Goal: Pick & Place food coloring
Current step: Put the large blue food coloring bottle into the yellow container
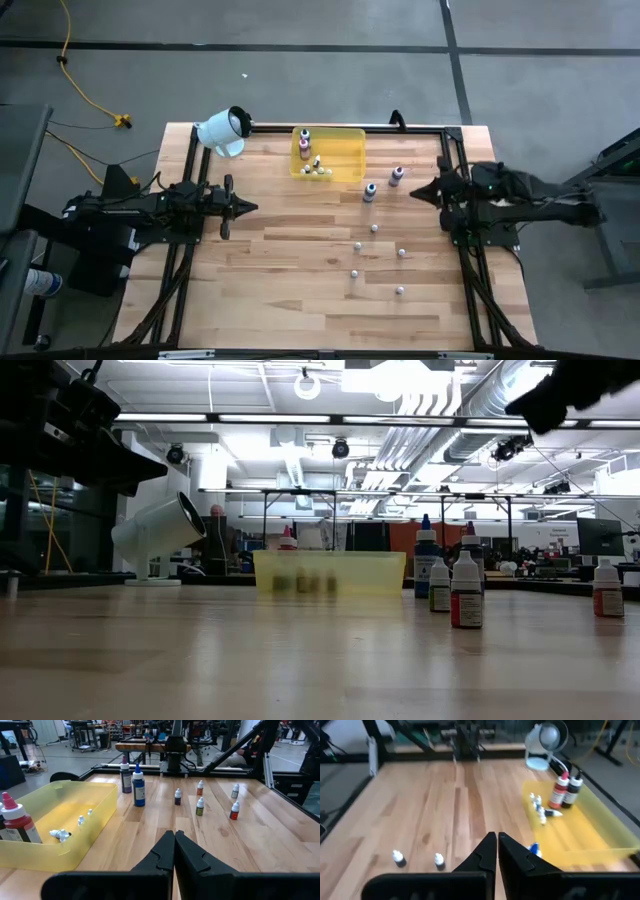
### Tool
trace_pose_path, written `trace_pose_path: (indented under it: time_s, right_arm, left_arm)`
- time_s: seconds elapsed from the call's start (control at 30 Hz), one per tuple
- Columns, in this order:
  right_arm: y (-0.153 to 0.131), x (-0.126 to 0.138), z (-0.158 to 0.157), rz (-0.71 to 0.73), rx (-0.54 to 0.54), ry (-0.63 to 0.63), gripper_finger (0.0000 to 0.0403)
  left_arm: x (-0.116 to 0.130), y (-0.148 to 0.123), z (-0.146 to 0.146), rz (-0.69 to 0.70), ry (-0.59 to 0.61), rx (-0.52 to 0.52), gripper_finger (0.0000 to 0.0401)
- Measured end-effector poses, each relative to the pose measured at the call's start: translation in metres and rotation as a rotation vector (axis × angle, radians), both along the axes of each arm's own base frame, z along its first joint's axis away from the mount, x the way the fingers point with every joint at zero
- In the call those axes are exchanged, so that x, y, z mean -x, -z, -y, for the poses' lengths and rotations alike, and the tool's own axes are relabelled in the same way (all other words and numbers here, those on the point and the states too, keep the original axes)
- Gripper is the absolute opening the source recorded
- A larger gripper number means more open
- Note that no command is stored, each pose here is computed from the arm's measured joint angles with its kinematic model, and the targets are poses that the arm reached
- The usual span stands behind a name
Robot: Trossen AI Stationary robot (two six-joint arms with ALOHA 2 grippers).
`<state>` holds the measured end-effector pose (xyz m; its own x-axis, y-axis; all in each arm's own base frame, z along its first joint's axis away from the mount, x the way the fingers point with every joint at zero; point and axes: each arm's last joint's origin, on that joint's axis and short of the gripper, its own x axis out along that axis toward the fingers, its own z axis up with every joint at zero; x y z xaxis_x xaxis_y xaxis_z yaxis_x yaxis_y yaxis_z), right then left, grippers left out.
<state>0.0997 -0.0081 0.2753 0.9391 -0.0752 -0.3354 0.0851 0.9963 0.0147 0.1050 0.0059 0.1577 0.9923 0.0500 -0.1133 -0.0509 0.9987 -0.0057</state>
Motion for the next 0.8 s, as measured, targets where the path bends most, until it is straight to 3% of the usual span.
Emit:
trace_pose_path:
  time_s: [0.17, 0.37, 0.53, 0.8]
  right_arm:
    - [-0.045, -0.012, 0.008, -0.156, 0.042, 0.057, 0.0021]
    - [-0.072, -0.031, 0.025, -0.426, 0.086, 0.17, 0.0042]
    - [-0.081, -0.058, 0.041, -0.57, 0.072, 0.213, 0.0068]
    - [-0.071, -0.104, 0.065, -0.693, -0.026, 0.24, 0.0131]
  left_arm:
    - [0.0, 0.0, 0.0, 0.0, 0.0, 0.0, 0.0]
    - [0.0, 0.0, 0.0, 0.0, 0.0, 0.0, 0.0]
    - [0.0, 0.0, 0.0, 0.0, 0.0, 0.0, 0.0]
    - [0.0, 0.0, 0.0, 0.0, 0.0, 0.0, 0.0]
